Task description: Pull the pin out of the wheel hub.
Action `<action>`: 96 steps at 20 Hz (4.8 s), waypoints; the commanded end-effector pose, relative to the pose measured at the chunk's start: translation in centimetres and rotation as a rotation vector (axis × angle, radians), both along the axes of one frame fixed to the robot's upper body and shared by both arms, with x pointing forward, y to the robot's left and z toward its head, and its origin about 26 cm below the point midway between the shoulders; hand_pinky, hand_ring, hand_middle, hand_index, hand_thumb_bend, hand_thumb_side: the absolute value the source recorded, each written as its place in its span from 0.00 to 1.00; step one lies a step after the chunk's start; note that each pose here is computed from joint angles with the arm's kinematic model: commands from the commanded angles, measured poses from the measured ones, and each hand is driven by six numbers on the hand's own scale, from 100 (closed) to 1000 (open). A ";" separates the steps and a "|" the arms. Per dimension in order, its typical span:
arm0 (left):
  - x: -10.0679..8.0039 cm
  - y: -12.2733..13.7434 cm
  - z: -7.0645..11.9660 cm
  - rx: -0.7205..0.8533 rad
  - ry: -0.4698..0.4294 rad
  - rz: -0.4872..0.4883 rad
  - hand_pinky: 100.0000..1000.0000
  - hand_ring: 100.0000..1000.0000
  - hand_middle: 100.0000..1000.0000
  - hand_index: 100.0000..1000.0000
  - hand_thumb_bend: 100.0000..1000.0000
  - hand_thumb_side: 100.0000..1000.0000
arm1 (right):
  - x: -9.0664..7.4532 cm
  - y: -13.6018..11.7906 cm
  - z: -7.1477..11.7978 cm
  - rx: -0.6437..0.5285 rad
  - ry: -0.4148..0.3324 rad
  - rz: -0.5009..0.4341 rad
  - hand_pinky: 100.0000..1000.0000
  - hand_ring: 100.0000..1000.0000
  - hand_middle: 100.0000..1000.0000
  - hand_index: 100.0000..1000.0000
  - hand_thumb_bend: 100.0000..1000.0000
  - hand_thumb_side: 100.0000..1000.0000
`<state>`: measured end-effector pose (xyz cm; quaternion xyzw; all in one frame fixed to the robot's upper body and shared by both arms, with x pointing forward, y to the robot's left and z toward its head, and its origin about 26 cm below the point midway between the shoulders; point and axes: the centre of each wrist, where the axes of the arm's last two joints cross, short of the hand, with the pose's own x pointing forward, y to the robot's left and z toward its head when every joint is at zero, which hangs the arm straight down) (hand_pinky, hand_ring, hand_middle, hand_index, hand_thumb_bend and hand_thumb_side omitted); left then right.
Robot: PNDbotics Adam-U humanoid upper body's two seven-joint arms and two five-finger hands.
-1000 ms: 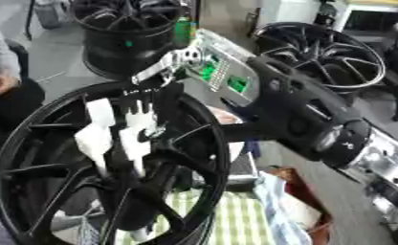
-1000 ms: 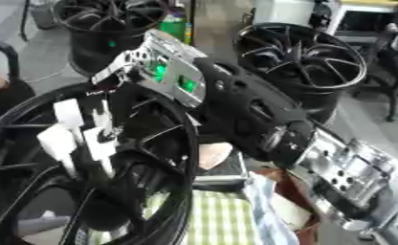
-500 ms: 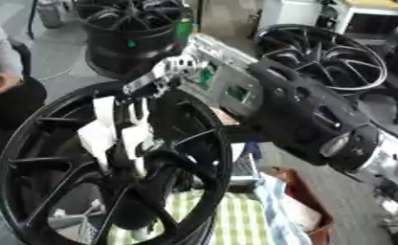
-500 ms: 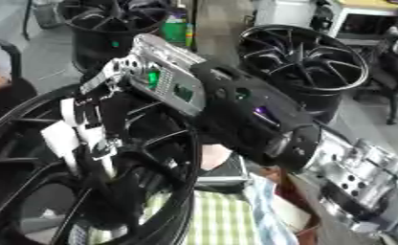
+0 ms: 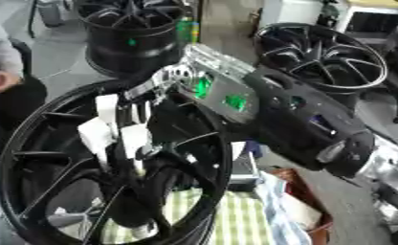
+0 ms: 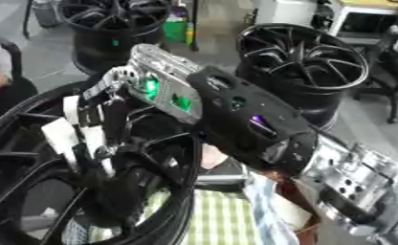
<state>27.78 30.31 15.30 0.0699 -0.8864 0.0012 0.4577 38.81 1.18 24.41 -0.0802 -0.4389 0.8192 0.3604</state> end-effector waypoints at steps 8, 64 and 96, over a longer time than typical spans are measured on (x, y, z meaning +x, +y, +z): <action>-0.1 -0.1 0.5 0.006 -0.017 -0.012 0.82 0.90 0.78 0.78 0.03 0.60 | 0.7 -0.3 0.2 0.002 -0.004 -0.047 0.77 0.77 0.78 0.82 0.33 0.16; -0.1 0.0 0.5 0.000 -0.016 -0.008 0.83 0.90 0.78 0.78 0.01 0.61 | -0.1 -5.1 8.2 0.399 -0.312 -0.246 0.61 0.52 0.19 0.36 0.00 0.00; -0.3 0.7 0.3 0.007 -0.017 0.036 0.83 0.91 0.77 0.78 0.01 0.61 | 8.7 -39.0 5.8 0.376 -1.256 -1.917 0.63 0.57 0.35 0.51 0.00 0.00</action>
